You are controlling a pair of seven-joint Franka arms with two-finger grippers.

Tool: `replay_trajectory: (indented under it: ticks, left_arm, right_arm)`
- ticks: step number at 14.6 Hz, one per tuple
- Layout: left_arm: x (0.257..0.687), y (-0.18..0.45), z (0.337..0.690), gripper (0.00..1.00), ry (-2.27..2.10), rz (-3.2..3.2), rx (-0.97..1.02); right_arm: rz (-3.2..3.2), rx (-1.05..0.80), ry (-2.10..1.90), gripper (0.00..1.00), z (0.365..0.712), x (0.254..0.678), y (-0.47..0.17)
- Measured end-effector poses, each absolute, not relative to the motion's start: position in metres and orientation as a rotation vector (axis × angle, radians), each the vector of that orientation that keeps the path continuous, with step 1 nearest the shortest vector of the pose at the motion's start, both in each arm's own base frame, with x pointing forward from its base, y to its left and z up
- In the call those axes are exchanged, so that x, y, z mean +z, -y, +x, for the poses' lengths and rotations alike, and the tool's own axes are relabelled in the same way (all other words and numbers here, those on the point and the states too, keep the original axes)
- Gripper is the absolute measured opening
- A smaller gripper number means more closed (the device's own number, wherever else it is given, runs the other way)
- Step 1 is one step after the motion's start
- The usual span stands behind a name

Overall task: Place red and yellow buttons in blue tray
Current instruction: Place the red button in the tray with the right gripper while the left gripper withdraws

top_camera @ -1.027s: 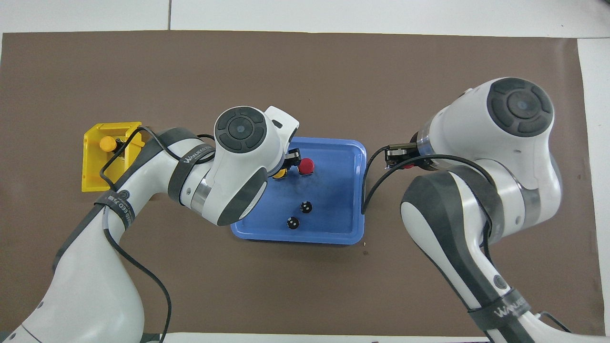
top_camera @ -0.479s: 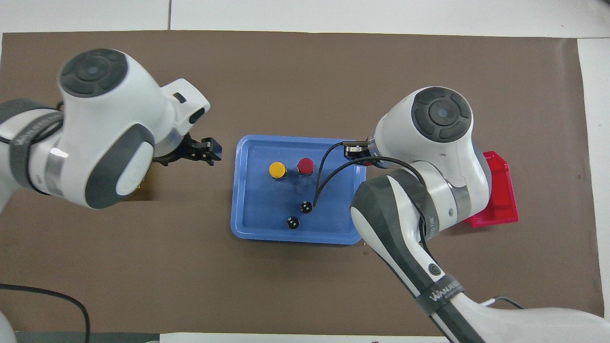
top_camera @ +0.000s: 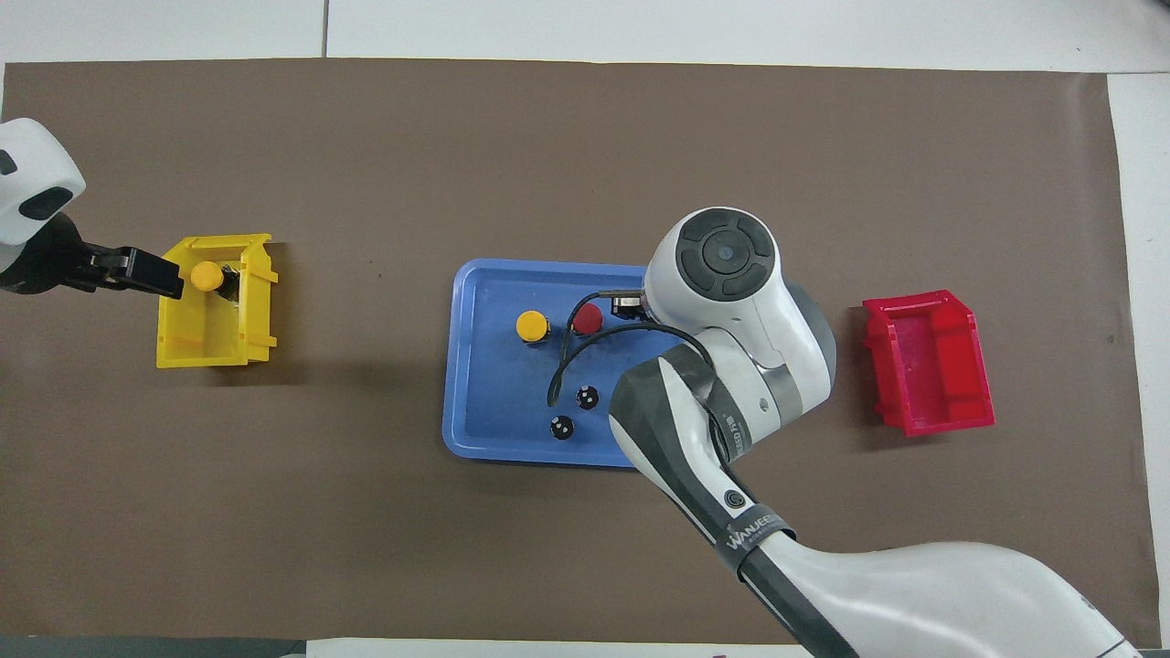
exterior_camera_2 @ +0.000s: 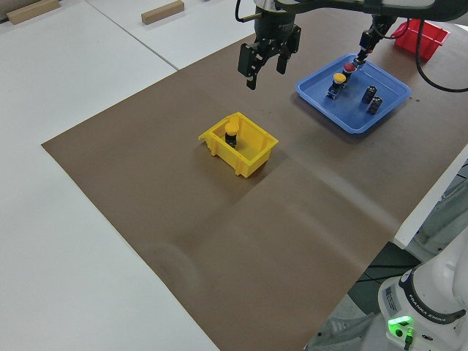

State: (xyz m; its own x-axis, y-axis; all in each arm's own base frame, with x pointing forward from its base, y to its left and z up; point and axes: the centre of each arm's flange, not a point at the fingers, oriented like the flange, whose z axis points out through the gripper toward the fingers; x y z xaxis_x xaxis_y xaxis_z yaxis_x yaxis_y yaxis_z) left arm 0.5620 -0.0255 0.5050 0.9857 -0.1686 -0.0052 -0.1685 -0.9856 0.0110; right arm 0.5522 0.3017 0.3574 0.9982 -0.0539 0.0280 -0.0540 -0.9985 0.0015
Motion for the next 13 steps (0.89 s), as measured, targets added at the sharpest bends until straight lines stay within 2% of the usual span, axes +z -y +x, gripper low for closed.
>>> replay_trajectory:
  ticks: [2, 3, 4, 5, 6, 8, 10, 13]
  left_arm:
    - [0.466, 0.020, 0.568, 0.78, 0.247, 3.122, 0.052]
    - [0.449, 0.015, 0.572, 0.78, 0.233, 3.123, 0.068]
    - [0.436, 0.011, 0.578, 0.71, 0.221, 3.124, 0.080]
    - [0.426, 0.008, 0.583, 0.68, 0.214, 3.124, 0.091]
    - [0.418, 0.008, 0.586, 0.68, 0.213, 3.123, 0.099]
    - [0.406, 0.009, 0.593, 0.68, 0.214, 3.122, 0.124]
    - [0.395, 0.009, 0.598, 0.68, 0.214, 3.121, 0.138]
    - [0.383, 0.009, 0.601, 0.68, 0.198, 3.121, 0.131]
  right_arm:
    - [3.123, 0.043, 0.065, 0.41, 0.552, 0.348, -0.304]
    - [3.122, 0.041, 0.063, 0.41, 0.552, 0.345, -0.304]
    - [3.123, 0.044, 0.063, 0.41, 0.552, 0.345, -0.305]
    - [3.123, 0.044, 0.066, 0.46, 0.552, 0.345, -0.305]
    - [3.122, 0.042, 0.067, 0.55, 0.552, 0.344, -0.304]
    - [3.123, 0.050, 0.072, 0.75, 0.554, 0.347, -0.304]
    - [3.122, 0.071, 0.100, 0.98, 0.566, 0.370, -0.299]
    - [3.115, 0.094, 0.216, 1.00, 0.590, 0.437, -0.261]
